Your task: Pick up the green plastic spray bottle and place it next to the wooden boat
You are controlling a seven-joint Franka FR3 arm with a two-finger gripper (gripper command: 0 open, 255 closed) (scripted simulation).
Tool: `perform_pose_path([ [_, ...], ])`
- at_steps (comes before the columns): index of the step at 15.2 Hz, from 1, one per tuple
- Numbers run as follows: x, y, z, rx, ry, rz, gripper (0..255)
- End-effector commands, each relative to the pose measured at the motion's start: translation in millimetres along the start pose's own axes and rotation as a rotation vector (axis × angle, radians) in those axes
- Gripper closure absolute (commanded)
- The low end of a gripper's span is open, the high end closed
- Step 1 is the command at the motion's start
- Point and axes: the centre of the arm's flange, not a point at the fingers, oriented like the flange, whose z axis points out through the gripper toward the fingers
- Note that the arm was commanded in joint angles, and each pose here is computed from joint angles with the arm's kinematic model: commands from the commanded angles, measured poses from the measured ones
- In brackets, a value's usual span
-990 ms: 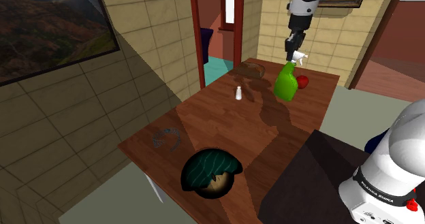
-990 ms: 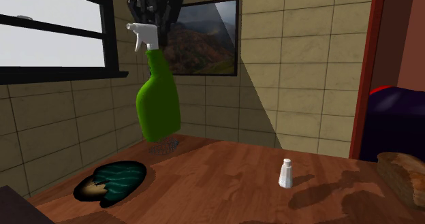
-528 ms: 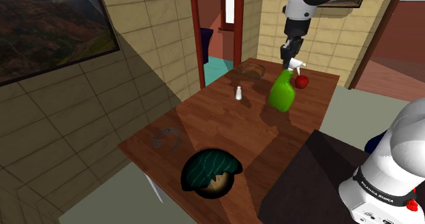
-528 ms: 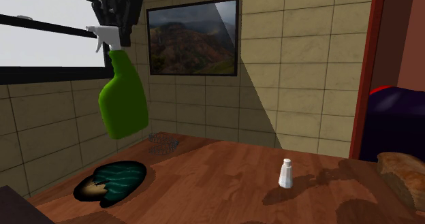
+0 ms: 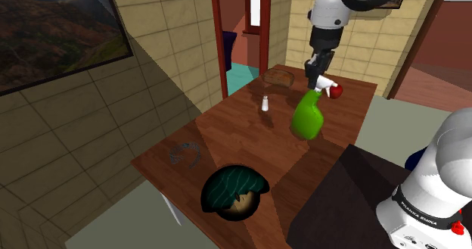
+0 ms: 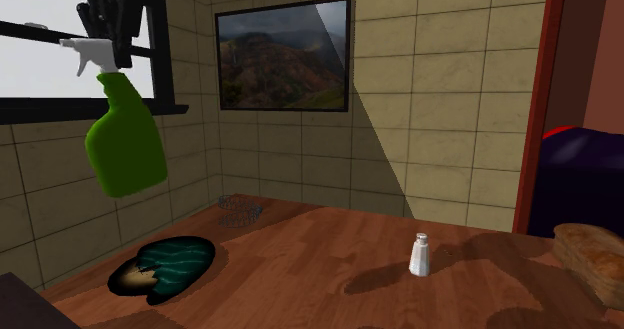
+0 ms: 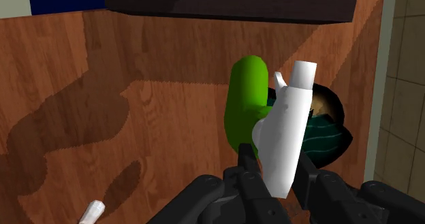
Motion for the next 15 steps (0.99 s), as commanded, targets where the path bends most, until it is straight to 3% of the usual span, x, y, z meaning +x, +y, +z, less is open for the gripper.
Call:
perform_pose_path([
  [1, -9.1, -26.7, 2.3, 0.000, 0.000, 0.002, 255],
  [12, -50.8, -165.8, 0.5, 0.000, 0.000, 0.002, 255],
  [15, -53.3, -173.2, 10.9, 0.000, 0.000, 0.002, 255],
])
